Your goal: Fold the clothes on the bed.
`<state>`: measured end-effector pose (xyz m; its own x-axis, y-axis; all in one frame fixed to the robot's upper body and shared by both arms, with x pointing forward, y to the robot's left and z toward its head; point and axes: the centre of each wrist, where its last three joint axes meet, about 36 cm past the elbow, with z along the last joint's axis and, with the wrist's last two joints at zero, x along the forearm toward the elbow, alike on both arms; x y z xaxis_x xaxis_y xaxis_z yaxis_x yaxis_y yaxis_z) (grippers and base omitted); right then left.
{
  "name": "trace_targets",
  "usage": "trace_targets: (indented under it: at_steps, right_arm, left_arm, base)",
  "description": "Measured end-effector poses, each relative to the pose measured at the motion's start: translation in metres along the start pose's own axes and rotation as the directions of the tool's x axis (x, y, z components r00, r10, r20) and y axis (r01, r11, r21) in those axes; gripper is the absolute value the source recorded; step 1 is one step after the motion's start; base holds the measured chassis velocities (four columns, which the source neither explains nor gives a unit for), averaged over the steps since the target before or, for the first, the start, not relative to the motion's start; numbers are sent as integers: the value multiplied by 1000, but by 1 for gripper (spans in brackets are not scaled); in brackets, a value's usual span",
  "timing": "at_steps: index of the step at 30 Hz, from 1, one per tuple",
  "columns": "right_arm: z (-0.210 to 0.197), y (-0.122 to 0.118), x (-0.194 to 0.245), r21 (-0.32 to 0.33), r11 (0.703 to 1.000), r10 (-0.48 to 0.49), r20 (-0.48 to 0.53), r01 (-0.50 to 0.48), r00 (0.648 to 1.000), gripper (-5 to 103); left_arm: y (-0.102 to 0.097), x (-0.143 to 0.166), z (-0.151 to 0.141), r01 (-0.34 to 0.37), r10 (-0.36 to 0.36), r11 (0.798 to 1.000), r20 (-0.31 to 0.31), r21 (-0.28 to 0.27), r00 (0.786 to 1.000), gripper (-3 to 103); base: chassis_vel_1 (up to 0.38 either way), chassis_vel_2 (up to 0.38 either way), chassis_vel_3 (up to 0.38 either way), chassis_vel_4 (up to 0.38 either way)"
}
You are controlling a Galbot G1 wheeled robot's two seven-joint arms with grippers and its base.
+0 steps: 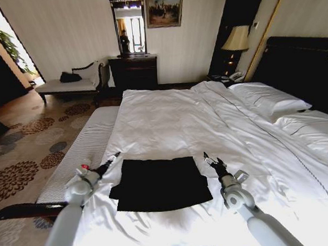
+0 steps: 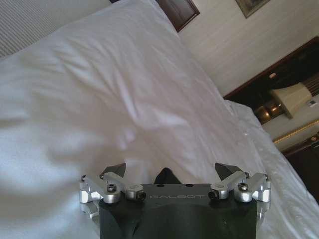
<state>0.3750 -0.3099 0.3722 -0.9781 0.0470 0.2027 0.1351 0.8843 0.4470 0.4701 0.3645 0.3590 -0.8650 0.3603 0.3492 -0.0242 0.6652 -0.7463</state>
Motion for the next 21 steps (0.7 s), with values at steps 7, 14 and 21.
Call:
trace_targets:
  at_steps: [7, 14, 21]
  right_arm:
    - [-1, -5, -4, 4, 1000, 11, 0, -11, 1000, 100]
    - [-2, -7, -10, 4, 1000, 22, 6, -22, 1000, 100]
    - [-2, -7, -11, 4, 1000, 23, 7, -23, 1000, 100]
  left_arm:
    - [6, -10, 2, 19, -19, 1000, -17, -8, 1000, 100]
    - [11, -12, 15, 5, -6, 1000, -35, -25, 999, 82]
    - [12, -10, 17, -9, 8, 1000, -28, -26, 1000, 60]
  base:
    - [0, 0, 0, 0]
    - [0, 0, 0, 0]
    - [0, 0, 0, 0]
